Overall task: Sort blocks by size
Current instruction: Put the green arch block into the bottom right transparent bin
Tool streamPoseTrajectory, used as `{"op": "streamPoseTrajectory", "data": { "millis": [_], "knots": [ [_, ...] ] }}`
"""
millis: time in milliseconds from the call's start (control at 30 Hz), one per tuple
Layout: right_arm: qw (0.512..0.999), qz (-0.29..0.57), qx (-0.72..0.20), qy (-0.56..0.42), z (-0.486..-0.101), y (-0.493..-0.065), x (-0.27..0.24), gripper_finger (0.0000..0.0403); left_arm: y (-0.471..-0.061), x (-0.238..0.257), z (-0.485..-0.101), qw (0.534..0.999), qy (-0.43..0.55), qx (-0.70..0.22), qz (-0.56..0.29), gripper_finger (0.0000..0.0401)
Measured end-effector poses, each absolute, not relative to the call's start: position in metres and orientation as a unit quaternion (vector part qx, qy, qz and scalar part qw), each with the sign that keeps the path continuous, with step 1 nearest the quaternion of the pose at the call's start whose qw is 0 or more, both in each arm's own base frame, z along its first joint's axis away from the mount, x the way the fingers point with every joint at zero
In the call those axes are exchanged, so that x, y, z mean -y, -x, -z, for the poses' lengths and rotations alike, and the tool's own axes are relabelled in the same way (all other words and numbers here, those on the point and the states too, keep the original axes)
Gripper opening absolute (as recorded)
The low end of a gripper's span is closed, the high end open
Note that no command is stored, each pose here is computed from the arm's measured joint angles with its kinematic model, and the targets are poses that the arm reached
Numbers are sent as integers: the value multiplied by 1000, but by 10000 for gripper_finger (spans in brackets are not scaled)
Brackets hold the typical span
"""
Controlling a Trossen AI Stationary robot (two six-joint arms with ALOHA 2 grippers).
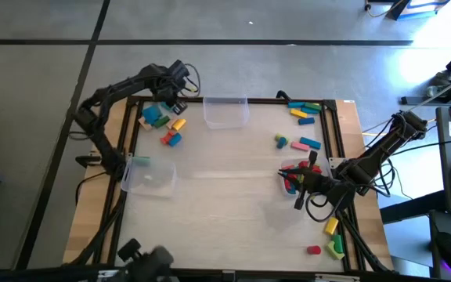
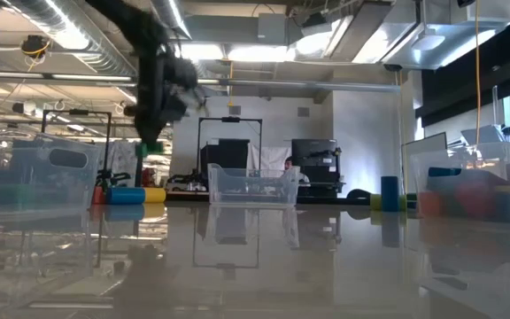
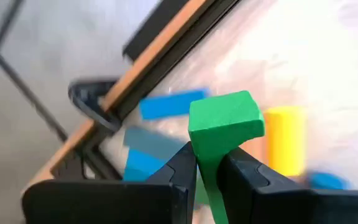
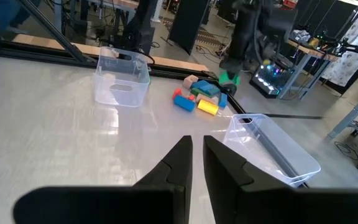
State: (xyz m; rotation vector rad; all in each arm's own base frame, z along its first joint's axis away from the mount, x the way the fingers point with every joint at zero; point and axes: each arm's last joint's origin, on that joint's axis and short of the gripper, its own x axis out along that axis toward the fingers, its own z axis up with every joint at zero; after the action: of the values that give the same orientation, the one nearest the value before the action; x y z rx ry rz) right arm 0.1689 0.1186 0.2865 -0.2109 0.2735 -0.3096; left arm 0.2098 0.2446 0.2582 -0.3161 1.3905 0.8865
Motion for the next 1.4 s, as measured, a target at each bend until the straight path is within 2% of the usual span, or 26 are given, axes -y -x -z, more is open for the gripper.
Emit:
{"op": "streamPoseTrajectory", "data": {
  "millis": [300, 433, 733, 967, 1067, 1267, 1400],
  "knots": [
    [978, 120, -140, 93, -287, -170, -121, 40, -251, -153, -329, 817, 16, -475, -327, 52],
    [980, 120, -134, 87, -288, -170, -121, 40, -262, -114, -349, 864, -36, -420, -274, 54],
    [979, 136, -141, 48, -287, -181, -108, 40, -288, -52, -364, 921, -102, -331, -178, 56],
    [977, 129, -166, 22, -278, -203, -96, 44, -308, -22, -345, 962, -121, -239, -58, 56],
    [978, 127, -165, 8, -274, -215, -92, 66, -312, -14, -331, 972, -108, -206, -21, 56],
    [979, 123, -161, 2, -269, -235, -79, 143, -317, -1, -314, 987, -88, -135, 0, 56],
    [984, 109, -142, 1, -267, -249, -74, 172, -317, 7, -306, 990, -88, -110, 11, 56]
  ]
}}
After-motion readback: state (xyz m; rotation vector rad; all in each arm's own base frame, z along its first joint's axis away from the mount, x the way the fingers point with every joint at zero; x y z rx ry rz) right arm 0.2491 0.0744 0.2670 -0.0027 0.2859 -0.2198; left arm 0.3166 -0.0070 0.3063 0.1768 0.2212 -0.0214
